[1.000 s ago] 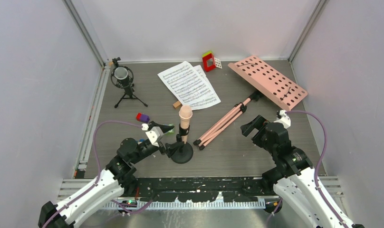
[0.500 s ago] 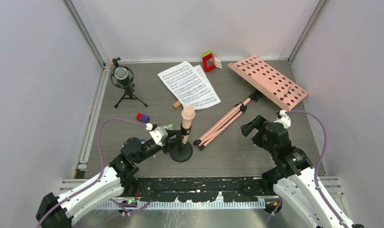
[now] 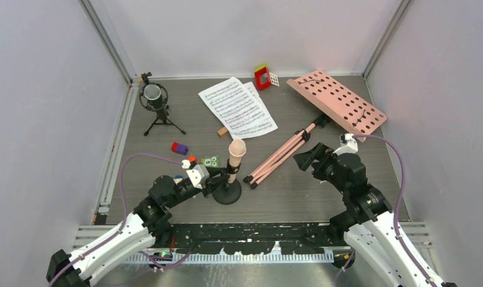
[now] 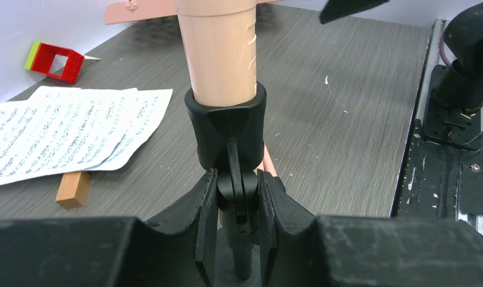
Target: Pack up the instrument practice props
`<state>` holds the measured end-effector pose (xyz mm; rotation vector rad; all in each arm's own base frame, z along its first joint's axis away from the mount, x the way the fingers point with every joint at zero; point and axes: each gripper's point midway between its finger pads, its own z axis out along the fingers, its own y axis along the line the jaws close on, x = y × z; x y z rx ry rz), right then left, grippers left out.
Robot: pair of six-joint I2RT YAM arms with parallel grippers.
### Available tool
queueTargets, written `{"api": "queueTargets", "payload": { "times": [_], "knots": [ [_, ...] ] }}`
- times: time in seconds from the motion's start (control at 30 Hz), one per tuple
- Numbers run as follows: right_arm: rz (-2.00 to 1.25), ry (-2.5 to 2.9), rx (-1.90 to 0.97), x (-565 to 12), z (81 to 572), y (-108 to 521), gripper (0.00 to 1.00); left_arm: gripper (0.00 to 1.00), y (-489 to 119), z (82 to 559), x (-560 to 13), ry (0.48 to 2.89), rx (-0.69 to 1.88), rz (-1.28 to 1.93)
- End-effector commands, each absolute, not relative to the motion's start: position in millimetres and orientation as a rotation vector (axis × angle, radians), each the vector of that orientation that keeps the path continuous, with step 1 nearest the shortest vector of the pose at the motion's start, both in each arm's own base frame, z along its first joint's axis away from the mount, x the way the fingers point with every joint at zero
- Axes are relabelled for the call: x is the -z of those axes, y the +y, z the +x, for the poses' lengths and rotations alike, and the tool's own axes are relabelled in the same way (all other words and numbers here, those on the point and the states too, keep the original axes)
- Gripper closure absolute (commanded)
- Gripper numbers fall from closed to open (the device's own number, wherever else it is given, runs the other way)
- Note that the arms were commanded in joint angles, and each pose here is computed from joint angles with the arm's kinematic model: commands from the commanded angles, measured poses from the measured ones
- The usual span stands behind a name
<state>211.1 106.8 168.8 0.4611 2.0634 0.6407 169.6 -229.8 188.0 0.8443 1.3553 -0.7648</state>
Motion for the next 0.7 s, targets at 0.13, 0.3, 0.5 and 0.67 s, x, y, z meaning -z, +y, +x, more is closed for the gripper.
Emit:
{"api": "queueTargets", "payload": {
  "times": [0.13,0.3,0.5,0.67],
  "knots": [
    [-0.204,1.493,-1.182,-286,198,195,0.09,1.0,-243,155,-167,1.321,0.805,1.01],
    [-0.379,1.259,-1.224,-300,170,218,0.06,1.0,-248,158,-163,1.342,0.818,1.013],
    [-0.59,1.209,-1.051,-293,152,272,0.02,1.0,-246,162,-158,1.36,0.807,0.981],
    [-0.426,1.174,-0.968,-296,180,289,0.02,1.0,-243,160,-155,1.374,0.8,0.98]
  ]
}}
